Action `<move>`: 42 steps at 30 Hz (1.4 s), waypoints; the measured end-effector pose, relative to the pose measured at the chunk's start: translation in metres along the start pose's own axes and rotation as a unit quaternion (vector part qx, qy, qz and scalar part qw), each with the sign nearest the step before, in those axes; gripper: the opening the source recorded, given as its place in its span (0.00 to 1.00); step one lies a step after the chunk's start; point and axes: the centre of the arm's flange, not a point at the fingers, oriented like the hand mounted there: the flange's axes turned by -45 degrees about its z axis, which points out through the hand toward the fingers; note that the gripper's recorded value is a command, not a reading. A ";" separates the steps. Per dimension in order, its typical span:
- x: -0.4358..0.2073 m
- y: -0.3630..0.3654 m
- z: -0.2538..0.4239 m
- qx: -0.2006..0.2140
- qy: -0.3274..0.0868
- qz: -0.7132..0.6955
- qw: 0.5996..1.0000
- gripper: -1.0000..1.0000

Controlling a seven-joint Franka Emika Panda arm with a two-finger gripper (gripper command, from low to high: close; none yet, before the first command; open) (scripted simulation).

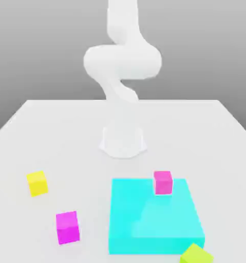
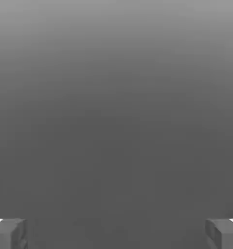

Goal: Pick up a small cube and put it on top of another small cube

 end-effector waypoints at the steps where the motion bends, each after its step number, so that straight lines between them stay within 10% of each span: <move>1: -0.006 0.015 0.021 0.002 -0.014 -0.008 1.000 0.50; 15: -0.190 0.161 0.230 0.039 -0.196 -0.116 0.973 0.50; 27: -0.410 0.222 0.259 0.077 -0.340 -0.193 0.917 0.50; 42: -0.444 0.227 0.294 0.076 -0.348 -0.215 0.909 0.50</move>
